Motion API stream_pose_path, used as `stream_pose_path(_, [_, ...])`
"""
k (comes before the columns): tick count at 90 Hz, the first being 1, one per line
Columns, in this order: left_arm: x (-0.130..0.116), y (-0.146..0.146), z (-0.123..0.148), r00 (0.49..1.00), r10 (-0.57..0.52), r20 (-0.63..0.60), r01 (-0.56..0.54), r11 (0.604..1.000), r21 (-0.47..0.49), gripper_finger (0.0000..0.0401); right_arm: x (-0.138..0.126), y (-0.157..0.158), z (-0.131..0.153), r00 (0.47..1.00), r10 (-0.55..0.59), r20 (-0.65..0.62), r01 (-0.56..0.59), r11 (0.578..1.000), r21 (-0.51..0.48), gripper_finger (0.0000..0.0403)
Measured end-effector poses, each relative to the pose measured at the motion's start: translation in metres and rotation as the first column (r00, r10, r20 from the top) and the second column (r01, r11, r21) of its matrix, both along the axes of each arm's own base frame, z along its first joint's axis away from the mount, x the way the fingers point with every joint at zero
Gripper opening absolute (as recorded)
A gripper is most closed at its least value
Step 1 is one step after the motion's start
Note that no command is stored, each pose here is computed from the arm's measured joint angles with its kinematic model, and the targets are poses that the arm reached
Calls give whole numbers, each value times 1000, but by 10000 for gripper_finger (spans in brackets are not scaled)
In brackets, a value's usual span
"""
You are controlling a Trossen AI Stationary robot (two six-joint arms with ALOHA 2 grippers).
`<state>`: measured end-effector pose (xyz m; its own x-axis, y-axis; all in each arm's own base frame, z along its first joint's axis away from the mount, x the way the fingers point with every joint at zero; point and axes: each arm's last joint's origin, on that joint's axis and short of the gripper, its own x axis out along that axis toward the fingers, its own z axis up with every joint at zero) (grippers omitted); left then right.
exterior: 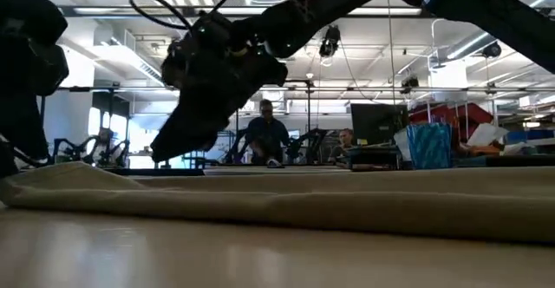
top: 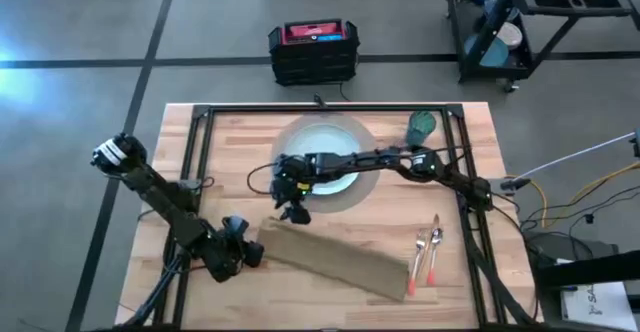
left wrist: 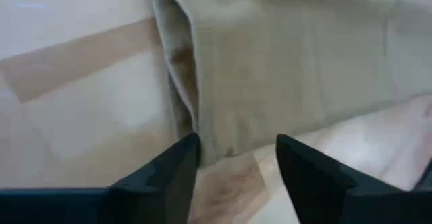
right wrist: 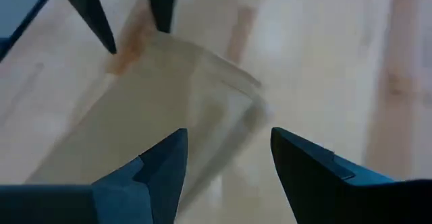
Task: Set table place
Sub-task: Fold the brown table napkin
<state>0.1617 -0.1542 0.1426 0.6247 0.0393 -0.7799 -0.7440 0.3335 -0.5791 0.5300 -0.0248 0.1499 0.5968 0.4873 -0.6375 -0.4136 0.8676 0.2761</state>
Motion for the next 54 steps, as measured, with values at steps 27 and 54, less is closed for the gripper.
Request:
stream_pose_path(27, [1, 0, -1, 1000, 4, -3, -4, 1000, 3, 242, 8, 14, -8, 1000, 17, 20, -17, 1000, 5, 199])
stream_pose_path(54, [7, 6, -2, 1000, 13, -4, -13, 1000, 25, 223, 13, 18, -7, 995, -4, 102, 6, 1000, -21, 199])
